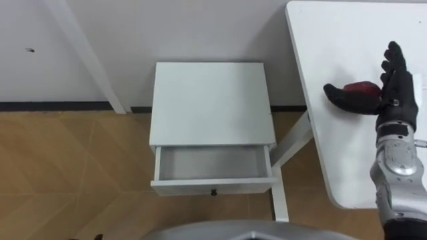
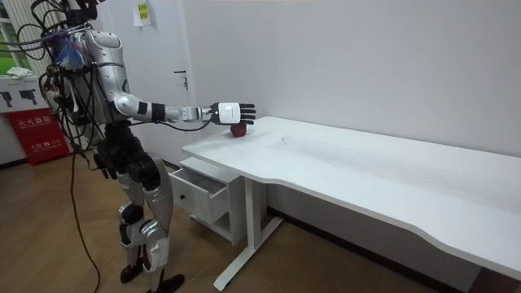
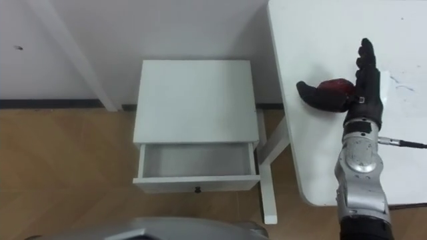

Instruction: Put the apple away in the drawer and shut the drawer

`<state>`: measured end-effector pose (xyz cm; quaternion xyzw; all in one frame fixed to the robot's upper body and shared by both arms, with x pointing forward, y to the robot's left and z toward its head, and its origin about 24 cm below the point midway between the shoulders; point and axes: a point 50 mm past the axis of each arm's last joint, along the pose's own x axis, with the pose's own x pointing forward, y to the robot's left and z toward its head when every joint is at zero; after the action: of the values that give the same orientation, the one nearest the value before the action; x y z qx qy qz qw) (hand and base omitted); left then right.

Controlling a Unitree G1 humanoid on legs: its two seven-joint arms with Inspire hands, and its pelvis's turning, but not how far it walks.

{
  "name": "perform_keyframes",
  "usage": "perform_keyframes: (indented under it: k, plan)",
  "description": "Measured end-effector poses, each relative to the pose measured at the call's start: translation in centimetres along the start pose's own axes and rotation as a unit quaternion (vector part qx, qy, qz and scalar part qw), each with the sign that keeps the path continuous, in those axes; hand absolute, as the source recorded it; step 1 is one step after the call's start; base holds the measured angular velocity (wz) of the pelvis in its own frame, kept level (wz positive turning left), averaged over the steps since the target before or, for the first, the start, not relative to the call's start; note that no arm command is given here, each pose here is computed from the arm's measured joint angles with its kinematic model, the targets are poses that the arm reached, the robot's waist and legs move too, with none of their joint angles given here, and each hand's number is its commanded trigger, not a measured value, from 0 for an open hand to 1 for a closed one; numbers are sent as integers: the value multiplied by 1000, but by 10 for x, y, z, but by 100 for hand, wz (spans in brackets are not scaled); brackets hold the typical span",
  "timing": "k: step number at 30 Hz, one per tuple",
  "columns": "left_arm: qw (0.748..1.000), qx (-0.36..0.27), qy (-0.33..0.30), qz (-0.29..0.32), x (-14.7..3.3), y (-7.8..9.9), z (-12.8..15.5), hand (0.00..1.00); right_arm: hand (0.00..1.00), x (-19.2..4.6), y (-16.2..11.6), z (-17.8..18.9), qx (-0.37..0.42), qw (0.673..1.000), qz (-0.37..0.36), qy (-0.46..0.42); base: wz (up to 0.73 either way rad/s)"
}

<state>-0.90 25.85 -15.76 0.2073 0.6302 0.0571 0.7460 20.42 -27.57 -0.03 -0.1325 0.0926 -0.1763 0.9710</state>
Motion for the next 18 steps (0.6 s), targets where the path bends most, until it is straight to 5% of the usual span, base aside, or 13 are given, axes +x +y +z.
perform_keyframes:
  k: [14,15,17,18]
  plan:
    - [1000,10,-7,-10,0,1,3,0,0,-2,4,-16,-46,997,54,29,1]
    - [1000,10,-7,-9,0,1,3,0,21,-4,3,-23,-56,996,56,43,6]
    - [1000,10,-7,-8,0,1,3,0,84,-6,3,-31,-70,994,59,61,5]
    - [1000,11,-5,-9,0,0,2,0,100,-6,3,-31,-77,994,60,58,4]
